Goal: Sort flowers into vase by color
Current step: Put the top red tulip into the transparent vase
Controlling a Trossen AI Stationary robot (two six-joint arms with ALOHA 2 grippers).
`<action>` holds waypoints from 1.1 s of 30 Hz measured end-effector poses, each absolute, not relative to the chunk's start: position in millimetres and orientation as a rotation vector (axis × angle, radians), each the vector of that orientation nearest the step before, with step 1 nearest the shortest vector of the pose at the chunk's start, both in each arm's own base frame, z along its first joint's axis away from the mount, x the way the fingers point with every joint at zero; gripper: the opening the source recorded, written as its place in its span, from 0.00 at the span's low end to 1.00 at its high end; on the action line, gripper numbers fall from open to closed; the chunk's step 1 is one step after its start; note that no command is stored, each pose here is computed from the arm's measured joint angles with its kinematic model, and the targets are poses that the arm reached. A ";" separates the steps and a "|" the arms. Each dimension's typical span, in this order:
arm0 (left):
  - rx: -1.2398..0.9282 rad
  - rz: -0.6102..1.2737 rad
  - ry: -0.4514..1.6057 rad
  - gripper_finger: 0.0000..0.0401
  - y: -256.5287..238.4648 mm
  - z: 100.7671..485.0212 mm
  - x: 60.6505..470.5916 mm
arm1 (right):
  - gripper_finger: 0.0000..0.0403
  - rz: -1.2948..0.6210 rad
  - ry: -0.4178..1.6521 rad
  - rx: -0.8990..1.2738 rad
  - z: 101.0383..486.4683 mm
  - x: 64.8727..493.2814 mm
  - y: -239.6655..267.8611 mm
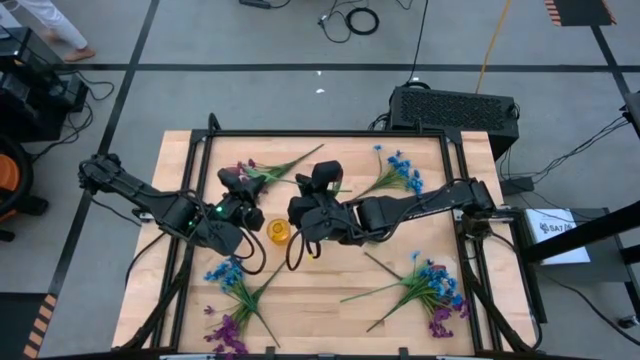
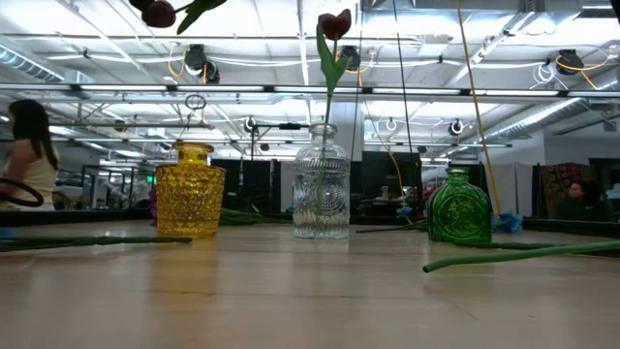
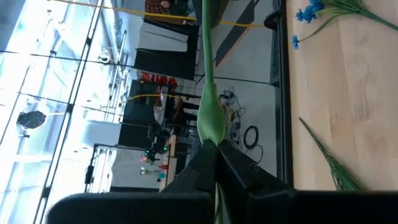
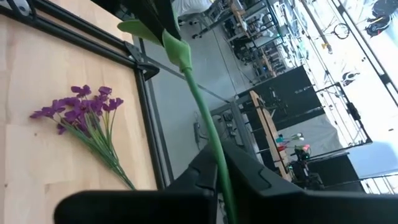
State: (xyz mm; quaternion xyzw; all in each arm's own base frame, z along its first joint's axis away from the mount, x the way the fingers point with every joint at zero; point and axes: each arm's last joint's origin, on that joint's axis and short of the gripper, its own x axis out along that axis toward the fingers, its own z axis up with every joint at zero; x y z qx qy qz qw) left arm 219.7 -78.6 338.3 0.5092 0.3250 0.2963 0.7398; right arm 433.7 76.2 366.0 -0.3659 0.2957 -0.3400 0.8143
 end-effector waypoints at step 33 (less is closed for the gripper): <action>0.734 0.694 0.289 0.85 -148.5 400.3 188.8 | 0.00 -0.625 0.596 -0.481 408.6 372.1 77.9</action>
